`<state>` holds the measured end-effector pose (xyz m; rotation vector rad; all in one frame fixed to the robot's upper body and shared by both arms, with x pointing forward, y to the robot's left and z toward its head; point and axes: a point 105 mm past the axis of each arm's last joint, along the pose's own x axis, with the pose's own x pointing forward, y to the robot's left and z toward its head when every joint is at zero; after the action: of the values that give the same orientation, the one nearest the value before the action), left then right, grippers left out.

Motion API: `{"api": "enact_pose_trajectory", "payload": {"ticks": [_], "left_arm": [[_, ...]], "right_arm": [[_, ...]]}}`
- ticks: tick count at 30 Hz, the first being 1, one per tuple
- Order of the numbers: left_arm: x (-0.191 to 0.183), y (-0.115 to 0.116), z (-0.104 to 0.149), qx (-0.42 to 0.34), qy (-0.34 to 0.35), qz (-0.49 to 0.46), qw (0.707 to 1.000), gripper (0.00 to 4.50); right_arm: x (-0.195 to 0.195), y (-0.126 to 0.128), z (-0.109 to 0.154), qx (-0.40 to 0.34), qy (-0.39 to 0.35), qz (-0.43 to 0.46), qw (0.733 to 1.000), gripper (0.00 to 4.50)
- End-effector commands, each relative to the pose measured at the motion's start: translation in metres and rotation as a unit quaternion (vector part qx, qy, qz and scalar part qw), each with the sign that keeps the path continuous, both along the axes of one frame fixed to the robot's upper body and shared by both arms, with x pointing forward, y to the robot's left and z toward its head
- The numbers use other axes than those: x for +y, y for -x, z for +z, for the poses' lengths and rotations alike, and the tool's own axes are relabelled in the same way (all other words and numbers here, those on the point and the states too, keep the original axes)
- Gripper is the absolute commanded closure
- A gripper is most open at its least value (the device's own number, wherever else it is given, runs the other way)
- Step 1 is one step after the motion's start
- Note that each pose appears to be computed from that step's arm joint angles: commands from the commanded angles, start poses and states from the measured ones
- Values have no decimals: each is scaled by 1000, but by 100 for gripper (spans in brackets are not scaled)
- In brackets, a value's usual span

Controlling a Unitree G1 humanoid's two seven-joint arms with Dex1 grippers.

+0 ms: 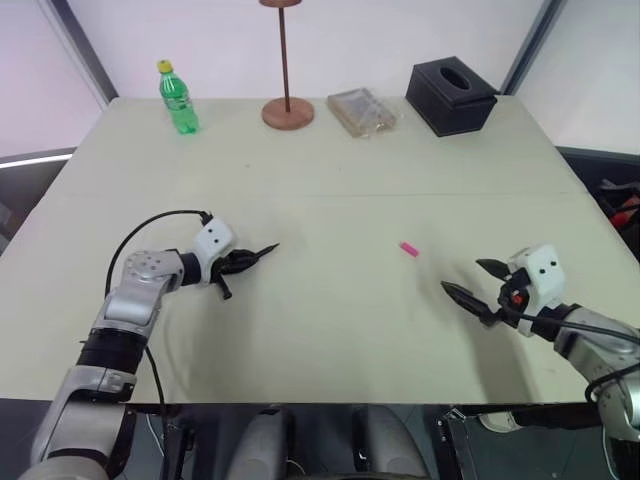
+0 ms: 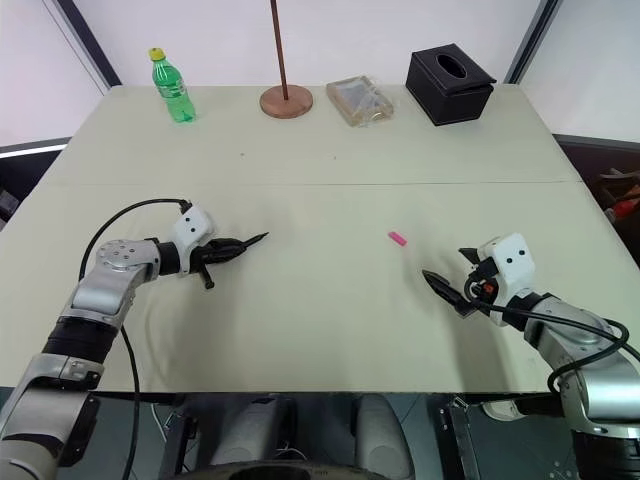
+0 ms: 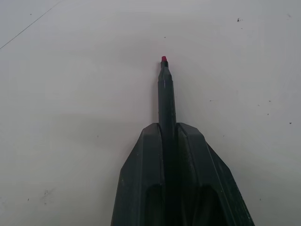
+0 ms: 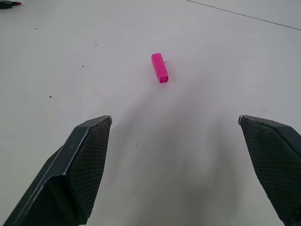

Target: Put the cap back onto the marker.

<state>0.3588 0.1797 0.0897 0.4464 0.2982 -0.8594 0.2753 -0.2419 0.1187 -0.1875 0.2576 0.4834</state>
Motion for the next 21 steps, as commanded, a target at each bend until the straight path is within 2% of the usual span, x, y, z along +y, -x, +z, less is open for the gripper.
{"api": "enact_pose_trajectory", "payload": {"ticks": [1, 5, 11, 16, 21], "left_arm": [[10, -5, 8, -19, -8, 12, 1000, 445], [10, -11, 50, -57, 15, -30, 998, 445], [-1, -4, 101, -64, -10, -150, 987, 445], [-12, 8, 117, -54, -45, -239, 969, 445], [-18, 14, 120, -52, -61, -268, 960, 445]], "right_arm": [[2, -4, 15, -35, 9, 3, 999, 0], [1, -15, 26, -51, 23, 19, 998, 0], [12, -36, 32, -48, 29, 68, 996, 0], [26, -53, 20, -27, 25, 99, 994, 0], [33, -63, 5, -14, 3, 99, 995, 0]]}}
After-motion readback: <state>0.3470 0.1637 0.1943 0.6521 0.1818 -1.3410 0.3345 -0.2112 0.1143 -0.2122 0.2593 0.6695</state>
